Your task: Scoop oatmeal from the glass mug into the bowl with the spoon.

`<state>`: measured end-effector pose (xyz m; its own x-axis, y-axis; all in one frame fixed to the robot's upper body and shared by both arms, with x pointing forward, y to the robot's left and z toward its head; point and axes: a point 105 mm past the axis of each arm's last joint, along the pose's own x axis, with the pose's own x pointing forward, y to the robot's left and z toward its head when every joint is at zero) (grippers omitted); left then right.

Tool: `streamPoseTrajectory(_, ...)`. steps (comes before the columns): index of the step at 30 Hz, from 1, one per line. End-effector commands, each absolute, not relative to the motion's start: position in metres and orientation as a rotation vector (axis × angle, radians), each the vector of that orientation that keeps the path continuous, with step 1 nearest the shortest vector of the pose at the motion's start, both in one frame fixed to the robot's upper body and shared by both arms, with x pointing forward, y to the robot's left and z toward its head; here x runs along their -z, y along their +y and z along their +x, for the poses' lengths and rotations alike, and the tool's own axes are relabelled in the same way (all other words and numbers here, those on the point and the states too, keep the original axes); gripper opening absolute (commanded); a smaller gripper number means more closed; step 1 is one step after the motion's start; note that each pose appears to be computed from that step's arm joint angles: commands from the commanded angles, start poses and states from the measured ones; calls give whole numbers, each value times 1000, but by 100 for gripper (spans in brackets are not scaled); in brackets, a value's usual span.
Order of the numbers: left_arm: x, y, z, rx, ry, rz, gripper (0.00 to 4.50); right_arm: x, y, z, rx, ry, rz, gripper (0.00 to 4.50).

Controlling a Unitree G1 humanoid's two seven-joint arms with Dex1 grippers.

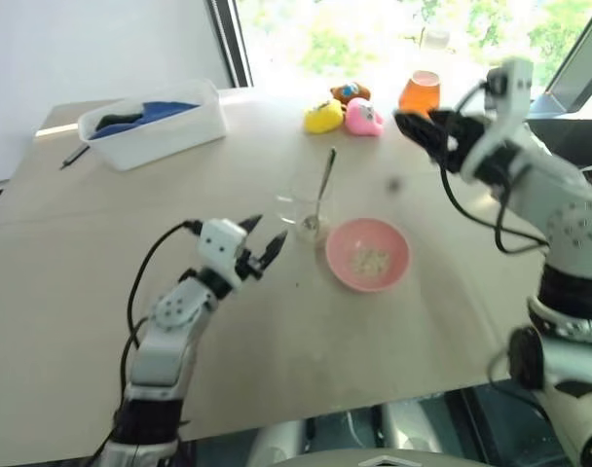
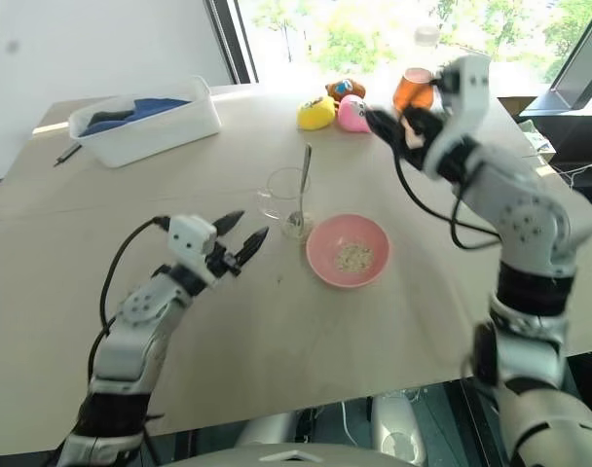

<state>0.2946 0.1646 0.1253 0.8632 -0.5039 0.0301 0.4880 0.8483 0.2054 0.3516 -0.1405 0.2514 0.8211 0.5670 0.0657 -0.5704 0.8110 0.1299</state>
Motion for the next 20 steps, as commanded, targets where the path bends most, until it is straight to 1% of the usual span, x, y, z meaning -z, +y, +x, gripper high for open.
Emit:
streamPoseTrajectory(1,-114,181,260,489,-15,206,294,-227,-169,325,-671,-37,90,443)
streamPoseTrajectory(3,-101,190,246,465,43,189,294,-211,-179,314,-705,-6,95,447)
streamPoseTrajectory(5,-94,195,232,452,71,143,294,-188,-193,304,-716,32,-7,447)
streamPoseTrajectory(7,-87,199,221,432,103,156,294,-167,-206,297,-716,63,-23,447)
streamPoseTrajectory(9,-79,201,214,420,137,189,346,-152,-213,291,-737,65,-48,450)
streamPoseTrajectory(11,-75,200,211,407,153,184,418,-134,-217,284,-782,81,-98,450)
streamPoseTrajectory(12,-75,200,210,405,154,168,447,-125,-218,280,-799,103,-97,450)
streamPoseTrajectory(15,-76,200,210,387,149,161,447,-109,-222,272,-840,142,-100,450)
streamPoseTrajectory(20,-79,200,210,364,140,132,447,-98,-224,271,-854,139,-131,450)
